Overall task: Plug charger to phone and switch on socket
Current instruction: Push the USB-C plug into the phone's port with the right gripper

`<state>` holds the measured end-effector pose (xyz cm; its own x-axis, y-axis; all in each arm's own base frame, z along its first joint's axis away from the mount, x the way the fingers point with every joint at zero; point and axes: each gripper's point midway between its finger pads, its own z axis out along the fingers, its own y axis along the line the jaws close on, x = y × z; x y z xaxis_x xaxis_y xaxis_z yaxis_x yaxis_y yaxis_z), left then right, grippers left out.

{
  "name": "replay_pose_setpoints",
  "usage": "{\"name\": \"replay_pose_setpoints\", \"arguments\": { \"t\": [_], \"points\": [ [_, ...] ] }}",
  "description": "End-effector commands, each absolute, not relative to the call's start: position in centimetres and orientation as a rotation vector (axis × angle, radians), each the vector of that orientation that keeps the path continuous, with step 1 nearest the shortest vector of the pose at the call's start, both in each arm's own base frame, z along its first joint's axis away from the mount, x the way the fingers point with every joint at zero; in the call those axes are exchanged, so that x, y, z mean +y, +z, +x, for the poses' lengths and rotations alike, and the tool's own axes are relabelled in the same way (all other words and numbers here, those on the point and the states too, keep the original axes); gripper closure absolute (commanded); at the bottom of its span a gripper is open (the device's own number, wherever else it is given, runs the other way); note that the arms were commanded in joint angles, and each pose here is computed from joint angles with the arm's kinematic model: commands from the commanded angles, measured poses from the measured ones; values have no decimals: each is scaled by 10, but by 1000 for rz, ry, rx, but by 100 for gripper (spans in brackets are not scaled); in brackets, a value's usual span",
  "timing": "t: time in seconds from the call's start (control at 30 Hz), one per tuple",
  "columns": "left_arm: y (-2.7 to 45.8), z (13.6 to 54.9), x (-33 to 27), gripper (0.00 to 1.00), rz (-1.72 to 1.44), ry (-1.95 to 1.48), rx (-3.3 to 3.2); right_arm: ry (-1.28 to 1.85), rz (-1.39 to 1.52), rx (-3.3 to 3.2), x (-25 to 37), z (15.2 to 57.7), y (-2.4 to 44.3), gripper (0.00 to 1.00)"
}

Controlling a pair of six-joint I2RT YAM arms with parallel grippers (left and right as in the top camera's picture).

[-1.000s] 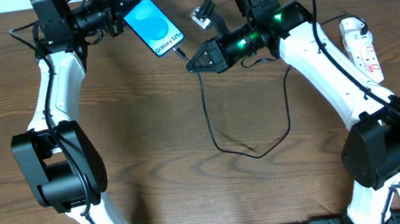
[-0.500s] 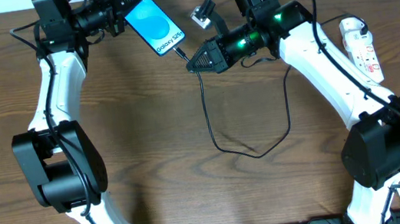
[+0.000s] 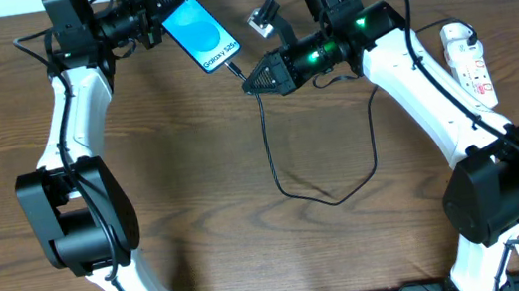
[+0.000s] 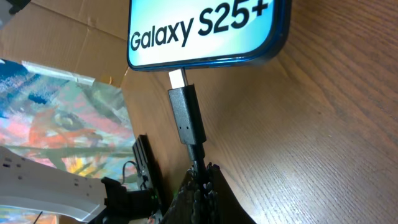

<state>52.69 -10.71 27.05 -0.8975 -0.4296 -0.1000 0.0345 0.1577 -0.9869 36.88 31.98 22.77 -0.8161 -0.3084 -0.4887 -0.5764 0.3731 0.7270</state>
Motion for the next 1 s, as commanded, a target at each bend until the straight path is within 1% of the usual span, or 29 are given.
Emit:
{"name": "replay_pose_setpoints", "arguments": {
  "t": [0.0,0.43,0.97],
  "points": [
    [280,521,-113,93,-360,-1826,2087,1406,-808,2352,321,369,227,99],
    [280,520,-114,93,-378,-1838,2091,1407,-803,2346,322,371,228,99],
    [280,519,-121,93,-291,-1807,2085,1448,-689,2378,325,377,233,99]
  ]
}}
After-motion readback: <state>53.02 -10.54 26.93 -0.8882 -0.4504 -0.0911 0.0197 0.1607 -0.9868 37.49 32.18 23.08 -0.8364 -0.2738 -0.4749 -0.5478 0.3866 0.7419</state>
